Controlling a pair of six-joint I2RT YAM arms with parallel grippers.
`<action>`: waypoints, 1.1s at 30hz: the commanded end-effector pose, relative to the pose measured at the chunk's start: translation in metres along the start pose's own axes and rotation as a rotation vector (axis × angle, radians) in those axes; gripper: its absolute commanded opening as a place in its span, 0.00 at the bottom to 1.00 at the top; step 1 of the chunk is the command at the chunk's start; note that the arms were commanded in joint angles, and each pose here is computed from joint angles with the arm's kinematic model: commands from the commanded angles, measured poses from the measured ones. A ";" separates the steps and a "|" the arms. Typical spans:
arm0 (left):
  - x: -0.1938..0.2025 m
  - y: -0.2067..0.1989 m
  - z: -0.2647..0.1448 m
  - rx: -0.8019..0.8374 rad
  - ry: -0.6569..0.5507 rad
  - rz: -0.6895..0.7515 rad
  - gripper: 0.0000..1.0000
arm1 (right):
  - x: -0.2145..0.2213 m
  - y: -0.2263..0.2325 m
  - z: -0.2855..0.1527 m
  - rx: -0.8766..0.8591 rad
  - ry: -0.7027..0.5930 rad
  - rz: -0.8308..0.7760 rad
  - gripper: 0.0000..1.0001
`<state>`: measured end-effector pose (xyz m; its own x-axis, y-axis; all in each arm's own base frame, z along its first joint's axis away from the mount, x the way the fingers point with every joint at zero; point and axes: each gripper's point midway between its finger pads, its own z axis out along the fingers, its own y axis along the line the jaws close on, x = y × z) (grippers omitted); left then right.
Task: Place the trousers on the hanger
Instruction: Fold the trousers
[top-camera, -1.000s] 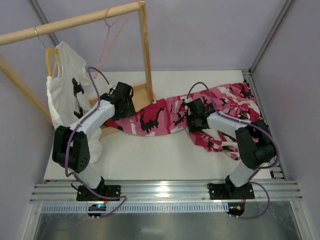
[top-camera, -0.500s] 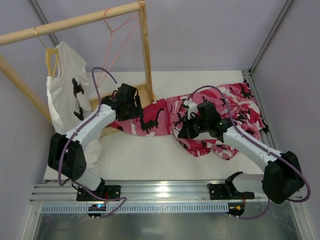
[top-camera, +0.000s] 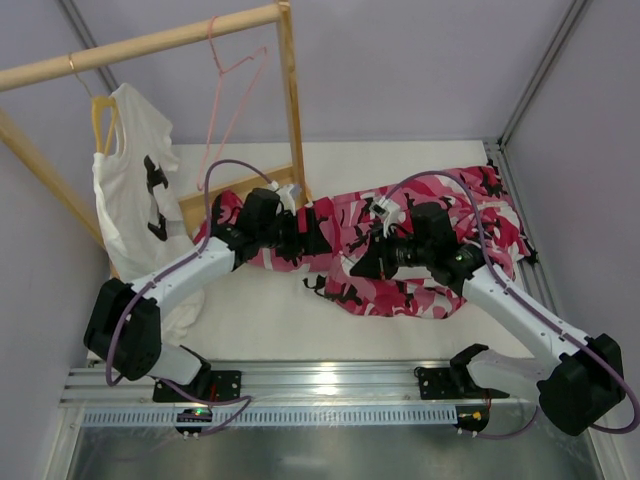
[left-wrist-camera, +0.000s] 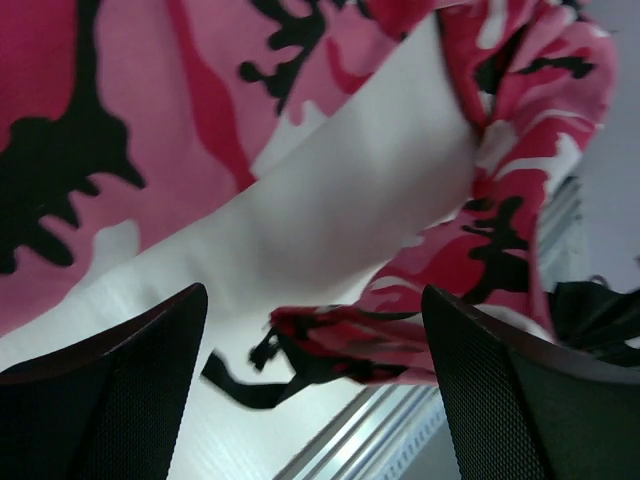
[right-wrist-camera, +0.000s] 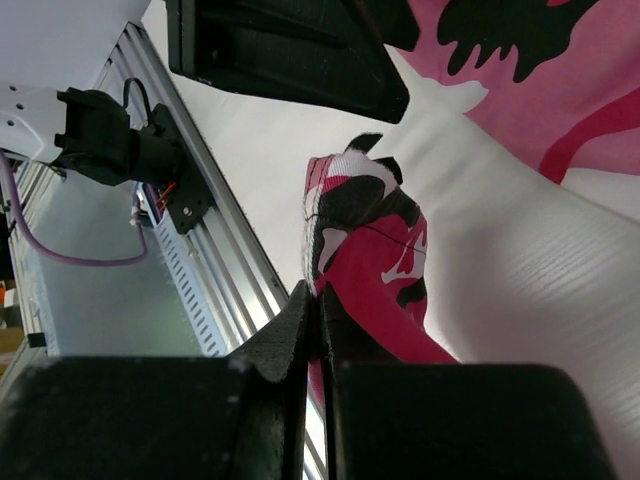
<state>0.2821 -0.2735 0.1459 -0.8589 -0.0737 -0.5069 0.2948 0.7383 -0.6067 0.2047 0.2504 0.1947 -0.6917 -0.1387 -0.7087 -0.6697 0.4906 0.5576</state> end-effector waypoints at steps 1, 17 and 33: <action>-0.021 -0.054 -0.002 0.285 -0.044 0.045 0.88 | -0.013 0.024 -0.005 -0.101 -0.037 -0.024 0.04; 0.002 -0.079 -0.008 0.575 -0.034 0.252 0.87 | -0.025 -0.002 -0.014 -0.069 -0.057 0.089 0.04; 0.005 -0.073 0.019 0.588 0.063 0.293 0.88 | -0.029 -0.024 -0.013 -0.091 -0.061 0.191 0.04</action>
<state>0.2601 -0.3351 0.1643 -0.7644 0.1182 -0.6339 0.6392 0.2679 -0.7208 0.2345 0.2255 0.1923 -0.8115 -0.0061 -0.5844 -0.5186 0.4685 0.7152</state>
